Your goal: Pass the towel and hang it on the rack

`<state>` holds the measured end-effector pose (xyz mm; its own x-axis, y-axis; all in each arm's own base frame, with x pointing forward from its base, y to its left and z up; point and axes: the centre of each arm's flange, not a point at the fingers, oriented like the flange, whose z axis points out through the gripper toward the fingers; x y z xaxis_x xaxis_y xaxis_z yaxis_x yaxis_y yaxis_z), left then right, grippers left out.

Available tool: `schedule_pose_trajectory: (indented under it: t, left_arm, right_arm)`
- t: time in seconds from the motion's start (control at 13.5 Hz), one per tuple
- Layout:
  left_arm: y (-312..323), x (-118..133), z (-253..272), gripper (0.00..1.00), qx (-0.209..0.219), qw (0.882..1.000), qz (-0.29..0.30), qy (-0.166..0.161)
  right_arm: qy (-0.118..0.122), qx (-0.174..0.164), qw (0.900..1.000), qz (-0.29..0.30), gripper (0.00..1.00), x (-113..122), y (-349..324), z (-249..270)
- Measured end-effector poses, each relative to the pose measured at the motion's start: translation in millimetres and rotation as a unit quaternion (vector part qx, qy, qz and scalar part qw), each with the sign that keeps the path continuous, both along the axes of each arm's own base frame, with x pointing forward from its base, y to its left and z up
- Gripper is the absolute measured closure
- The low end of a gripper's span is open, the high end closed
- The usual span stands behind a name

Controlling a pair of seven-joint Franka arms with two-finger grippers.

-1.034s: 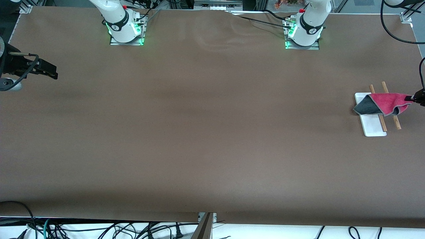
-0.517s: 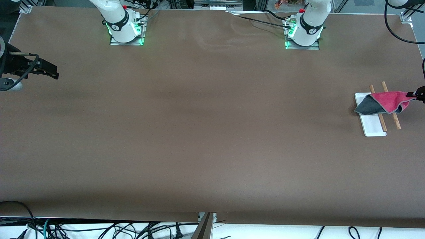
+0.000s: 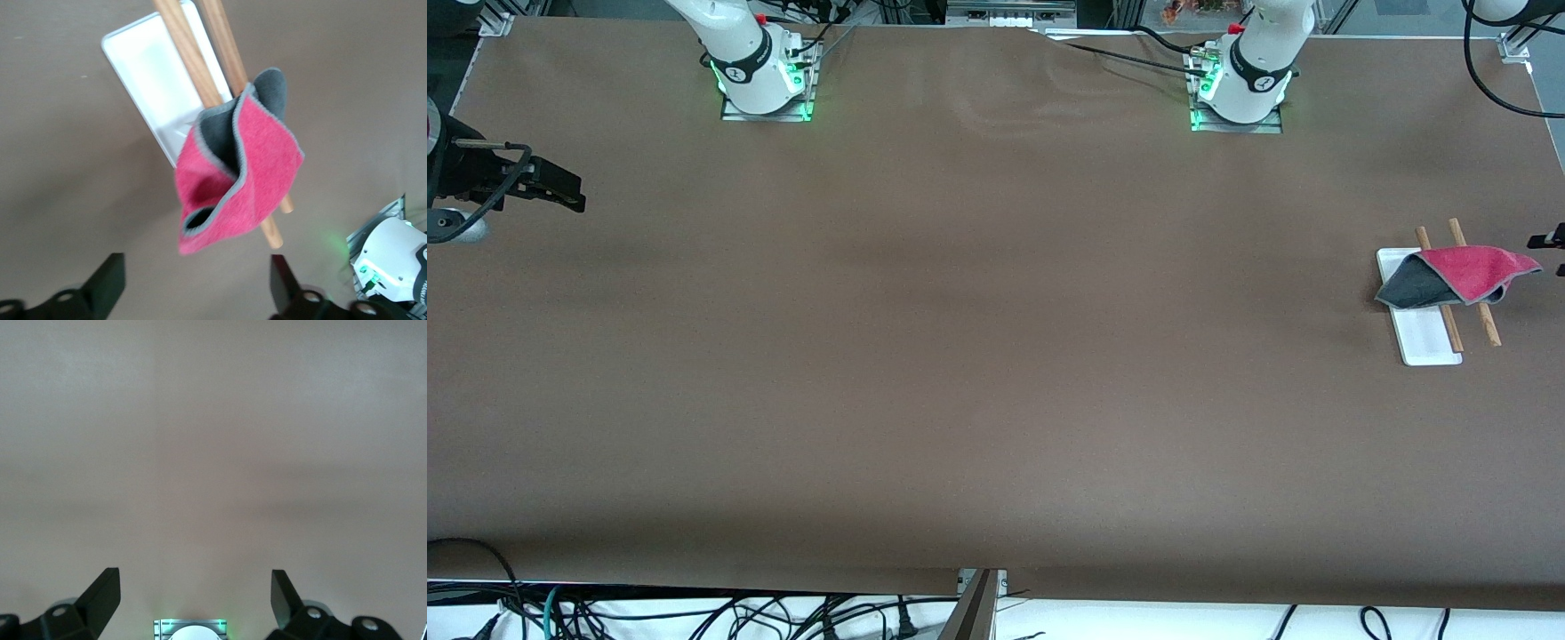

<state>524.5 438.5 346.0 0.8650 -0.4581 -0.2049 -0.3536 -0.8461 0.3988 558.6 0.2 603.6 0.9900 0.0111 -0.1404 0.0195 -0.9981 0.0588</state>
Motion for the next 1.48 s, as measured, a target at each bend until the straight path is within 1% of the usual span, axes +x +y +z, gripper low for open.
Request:
schedule_pose_trajectory:
  t: [0.15, 0.3, 0.37, 0.52, 0.66, 0.81, 0.96, 1.11, 1.33, 1.48]
  left_arm:
    - [9, 1, 21, 0.00, 0.015, 1.000, 0.002, -0.017]
    - [10, 2, 33, 0.00, 0.019, 0.999, -0.003, -0.028]
    - [3, 9, 40, 0.00, 0.021, 0.999, -0.010, -0.034]
    - [-26, 32, 60, 0.00, 0.039, 0.998, -0.007, -0.041]
    - [-72, 57, 91, 0.00, 0.066, 0.997, 0.024, -0.040]
    - [-126, 70, 126, 0.00, 0.086, 0.994, 0.071, -0.019]
    - [-184, 80, 151, 0.00, 0.107, 0.988, 0.112, 0.008]
    - [-244, 91, 166, 0.00, 0.129, 0.982, 0.135, 0.025]
    - [-347, 102, 188, 0.00, 0.171, 0.972, 0.161, 0.028]
    - [-417, 103, 198, 0.00, 0.198, 0.968, 0.153, 0.020]
  right_arm:
    - [0.000, 0.002, 1.000, 0.000, 0.00, 0, 0, 0]
    - [0.000, 0.004, 1.000, 0.000, 0.00, 0, 1, 0]
    - [0.000, 0.004, 1.000, 0.000, 0.00, 0, 1, 0]
    - [0.000, 0.004, 1.000, 0.000, 0.00, 0, 1, 0]
    - [0.000, 0.005, 1.000, 0.000, 0.00, 0, 1, 0]
    - [0.000, 0.005, 1.000, 0.000, 0.00, 0, 1, 0]
    - [0.000, 0.005, 1.000, 0.000, 0.00, 0, 1, 0]
    - [0.000, 0.005, 1.000, 0.000, 0.00, 0, 1, 0]
    - [-0.001, 0.005, 1.000, 0.001, 0.00, 0, 2, 0]
    - [-0.002, 0.005, 1.000, 0.001, 0.00, 0, 2, 1]
